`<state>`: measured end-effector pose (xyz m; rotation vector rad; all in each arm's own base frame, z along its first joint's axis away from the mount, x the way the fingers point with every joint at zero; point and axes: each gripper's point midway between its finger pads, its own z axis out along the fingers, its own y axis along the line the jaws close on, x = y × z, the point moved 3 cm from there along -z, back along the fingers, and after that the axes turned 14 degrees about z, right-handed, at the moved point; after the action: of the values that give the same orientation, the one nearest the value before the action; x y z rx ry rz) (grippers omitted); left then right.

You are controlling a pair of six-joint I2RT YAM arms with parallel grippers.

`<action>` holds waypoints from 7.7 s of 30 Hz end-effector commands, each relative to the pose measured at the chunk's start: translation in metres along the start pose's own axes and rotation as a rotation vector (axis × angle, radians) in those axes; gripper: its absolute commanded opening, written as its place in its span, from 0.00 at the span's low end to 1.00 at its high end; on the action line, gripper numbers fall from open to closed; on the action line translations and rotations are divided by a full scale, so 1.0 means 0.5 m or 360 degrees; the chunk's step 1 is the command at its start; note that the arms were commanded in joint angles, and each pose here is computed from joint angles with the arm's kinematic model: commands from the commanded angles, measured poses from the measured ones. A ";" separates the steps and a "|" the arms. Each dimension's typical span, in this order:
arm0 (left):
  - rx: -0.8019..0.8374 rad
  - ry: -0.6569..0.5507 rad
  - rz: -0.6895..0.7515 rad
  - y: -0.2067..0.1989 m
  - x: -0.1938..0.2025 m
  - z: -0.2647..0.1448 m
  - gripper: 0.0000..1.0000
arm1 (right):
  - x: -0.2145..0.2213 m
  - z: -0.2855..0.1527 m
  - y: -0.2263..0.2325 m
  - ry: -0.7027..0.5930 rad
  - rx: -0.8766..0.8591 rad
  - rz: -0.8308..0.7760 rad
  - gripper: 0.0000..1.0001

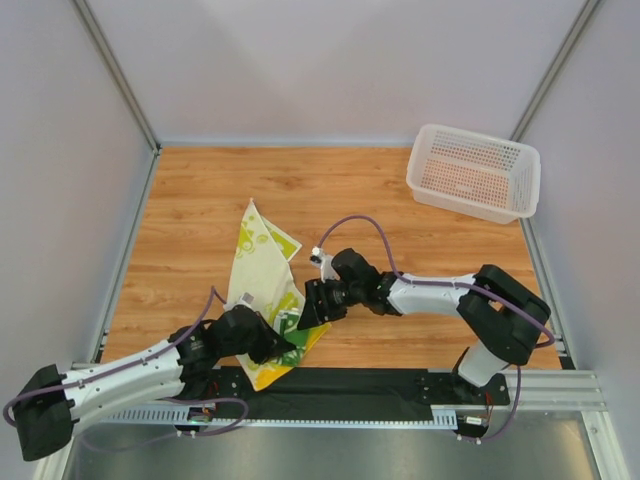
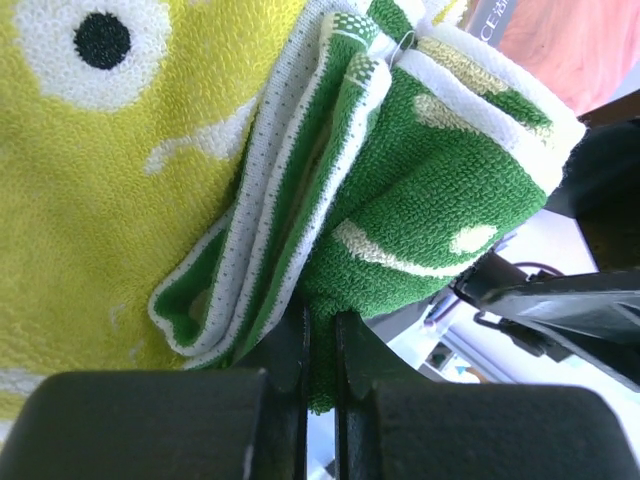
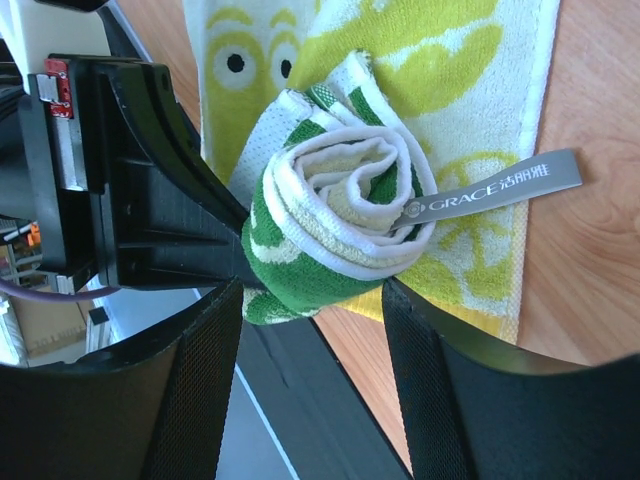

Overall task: Roll the towels
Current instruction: Roll the towel, then place the rolled towel into the container

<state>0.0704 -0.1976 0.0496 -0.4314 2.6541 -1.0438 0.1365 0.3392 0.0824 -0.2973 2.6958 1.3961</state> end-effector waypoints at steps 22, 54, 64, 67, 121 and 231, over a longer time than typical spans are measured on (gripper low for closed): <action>-0.0390 0.0090 -0.0174 0.167 0.031 -0.009 0.00 | 0.018 0.053 0.023 -0.0164 -0.0247 0.0040 0.59; -0.0461 0.0058 -0.0059 0.174 0.024 -0.027 0.34 | 0.012 0.093 0.042 -0.0177 -0.0192 0.0049 0.00; -0.0500 0.0011 0.0250 0.108 -0.012 -0.075 0.50 | -0.061 0.032 0.082 -0.0267 -0.0084 -0.0069 0.00; -0.0527 -0.0032 0.0359 0.088 -0.032 -0.081 0.52 | -0.078 0.006 0.091 -0.0287 -0.0073 -0.0070 0.00; -0.0669 -0.0741 0.1378 -0.105 -0.227 -0.380 0.69 | -0.820 -0.715 -0.449 -0.1214 -0.0092 0.0392 0.00; -0.0769 -0.0790 0.1299 -0.090 -0.242 -0.381 0.71 | -0.826 -0.512 -0.521 -0.1136 0.0423 0.0877 0.13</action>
<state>0.1230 -0.0702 0.2299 0.3046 2.2419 -0.0509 0.5860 0.0254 0.1003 0.8530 2.3619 0.9319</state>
